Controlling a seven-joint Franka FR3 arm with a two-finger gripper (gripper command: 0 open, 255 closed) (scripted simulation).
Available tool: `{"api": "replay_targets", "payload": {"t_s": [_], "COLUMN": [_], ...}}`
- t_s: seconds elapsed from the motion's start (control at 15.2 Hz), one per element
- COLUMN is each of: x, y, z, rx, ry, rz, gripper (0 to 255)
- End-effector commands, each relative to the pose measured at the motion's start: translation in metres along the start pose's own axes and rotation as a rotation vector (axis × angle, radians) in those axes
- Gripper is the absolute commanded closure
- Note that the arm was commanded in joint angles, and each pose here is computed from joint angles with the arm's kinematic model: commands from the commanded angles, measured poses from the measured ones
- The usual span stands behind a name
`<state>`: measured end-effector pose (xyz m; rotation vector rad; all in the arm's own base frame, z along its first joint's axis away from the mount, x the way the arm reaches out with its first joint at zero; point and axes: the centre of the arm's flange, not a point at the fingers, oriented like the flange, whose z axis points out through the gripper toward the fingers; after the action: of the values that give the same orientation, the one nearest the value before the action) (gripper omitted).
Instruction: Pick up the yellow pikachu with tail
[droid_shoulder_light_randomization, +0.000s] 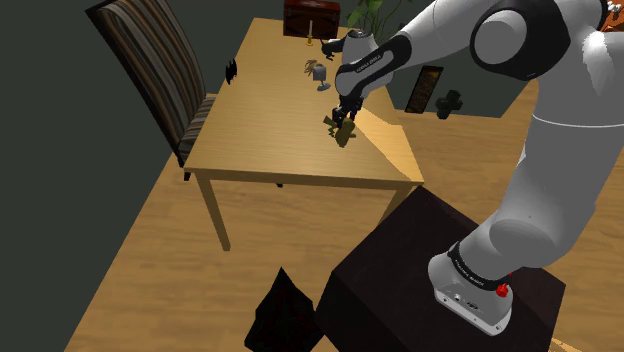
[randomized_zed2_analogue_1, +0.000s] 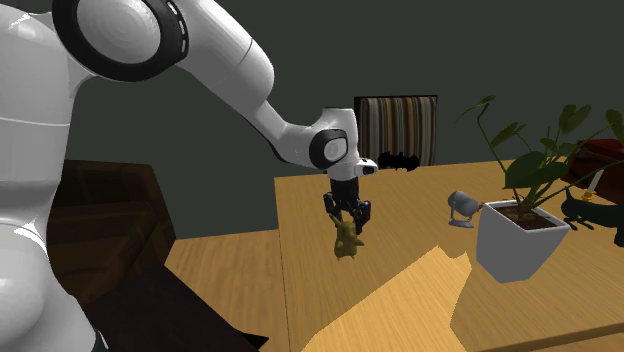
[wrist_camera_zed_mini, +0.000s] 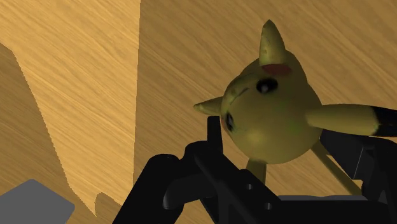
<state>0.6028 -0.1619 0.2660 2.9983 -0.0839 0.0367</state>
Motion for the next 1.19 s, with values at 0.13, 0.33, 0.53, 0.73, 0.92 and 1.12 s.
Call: {"api": "replay_targets", "payload": {"t_s": [0.13,0.33,0.53,0.73,0.92,1.12], "x": [0.0,0.0,0.001,0.001,0.002,0.002], "y": [0.0,0.002,0.005,0.007,0.009,0.011], "z": [0.001,-0.014,-0.03,-0.046,-0.061,-0.077], "rx": [0.0,0.0,0.0,0.0,0.0,0.0], "ry": [-0.001,-0.001,-0.001,-0.001,-0.001,-0.001], "rz": [0.0,0.0,0.0,0.0,0.0,0.0], "gripper": [255,255,255,255,255,255]}}
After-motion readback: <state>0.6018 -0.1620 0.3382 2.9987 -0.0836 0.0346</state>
